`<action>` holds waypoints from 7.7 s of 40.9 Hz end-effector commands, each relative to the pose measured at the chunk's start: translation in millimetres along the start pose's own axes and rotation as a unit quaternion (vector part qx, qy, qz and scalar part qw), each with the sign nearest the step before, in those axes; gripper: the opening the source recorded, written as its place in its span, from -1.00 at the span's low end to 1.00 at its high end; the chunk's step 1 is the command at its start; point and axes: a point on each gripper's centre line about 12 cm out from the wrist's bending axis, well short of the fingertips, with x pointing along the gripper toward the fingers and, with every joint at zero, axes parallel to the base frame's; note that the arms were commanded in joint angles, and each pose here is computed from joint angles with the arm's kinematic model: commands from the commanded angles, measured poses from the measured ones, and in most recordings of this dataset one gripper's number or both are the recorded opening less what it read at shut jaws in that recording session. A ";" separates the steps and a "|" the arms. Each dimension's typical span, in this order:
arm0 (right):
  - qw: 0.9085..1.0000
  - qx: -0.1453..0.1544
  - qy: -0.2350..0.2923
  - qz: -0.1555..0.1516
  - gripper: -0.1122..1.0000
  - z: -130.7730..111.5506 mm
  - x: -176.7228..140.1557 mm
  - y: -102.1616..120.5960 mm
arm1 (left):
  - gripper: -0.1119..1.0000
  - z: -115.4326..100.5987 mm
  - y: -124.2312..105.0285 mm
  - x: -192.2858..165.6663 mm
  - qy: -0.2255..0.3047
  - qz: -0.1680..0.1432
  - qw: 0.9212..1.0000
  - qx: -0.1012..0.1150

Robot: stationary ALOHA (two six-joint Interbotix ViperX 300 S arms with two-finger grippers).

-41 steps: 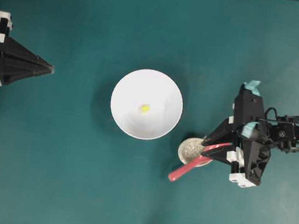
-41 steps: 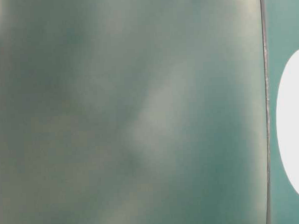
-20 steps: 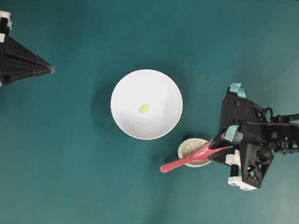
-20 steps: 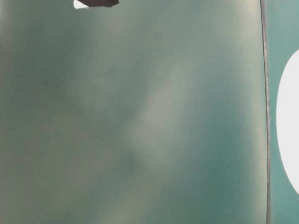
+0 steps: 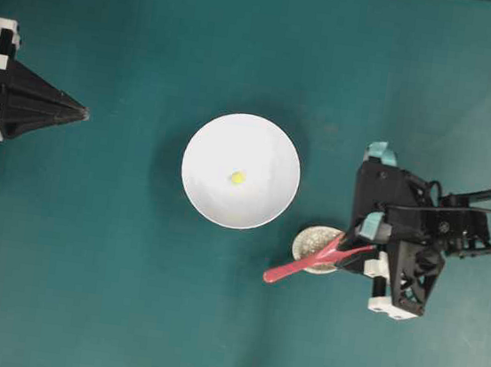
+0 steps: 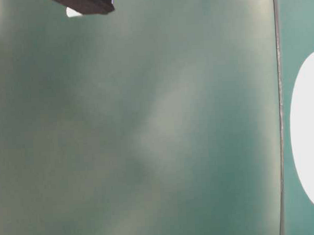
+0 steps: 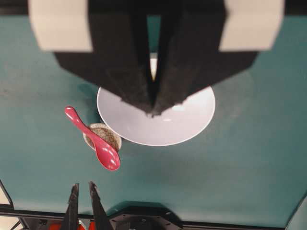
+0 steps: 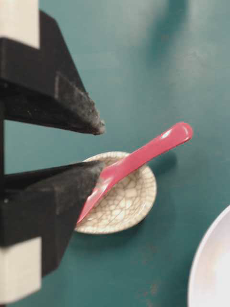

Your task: Scoop the yellow hexagonal prism block from the bowl with a spoon using the right arm.

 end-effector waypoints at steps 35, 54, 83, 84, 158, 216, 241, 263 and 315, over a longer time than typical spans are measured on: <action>0.971 -0.211 0.101 -0.052 0.12 42.5 56.4 28.4 | -0.81 5.4 0.1 1.4 -0.009 0.000 1.000 -0.002; 0.962 -0.249 0.105 -0.049 0.21 34.9 82.2 24.1 | -0.81 4.5 0.2 1.6 -0.008 0.000 1.000 -0.002; 0.959 -0.264 0.091 -0.041 0.19 29.2 108.4 21.0 | -0.81 3.9 0.2 1.6 -0.007 0.000 1.000 -0.002; 0.960 -0.263 0.090 -0.041 0.19 29.9 108.3 21.4 | -0.81 4.5 0.2 1.6 -0.008 0.000 1.000 -0.002; 0.951 -0.308 -0.008 0.003 -0.33 47.2 56.8 62.3 | -0.81 3.2 0.2 1.6 -0.004 0.001 1.000 -0.003; 0.947 0.280 0.058 -0.144 -0.34 48.4 33.7 -22.3 | -0.81 4.5 0.2 1.6 -0.008 0.001 1.000 -0.005; 0.918 0.364 0.021 -0.156 -0.34 62.9 12.9 -49.4 | -0.81 3.9 0.2 1.6 -0.007 0.001 1.000 -0.006; 0.816 0.520 0.039 -0.250 -0.36 43.9 2.8 -66.1 | -0.81 5.6 0.2 0.6 -0.011 0.001 1.000 -0.008; 0.685 0.656 0.024 -0.315 -0.38 28.6 -5.2 -69.9 | -0.81 17.8 -0.1 -8.8 -0.034 -0.002 0.998 -0.048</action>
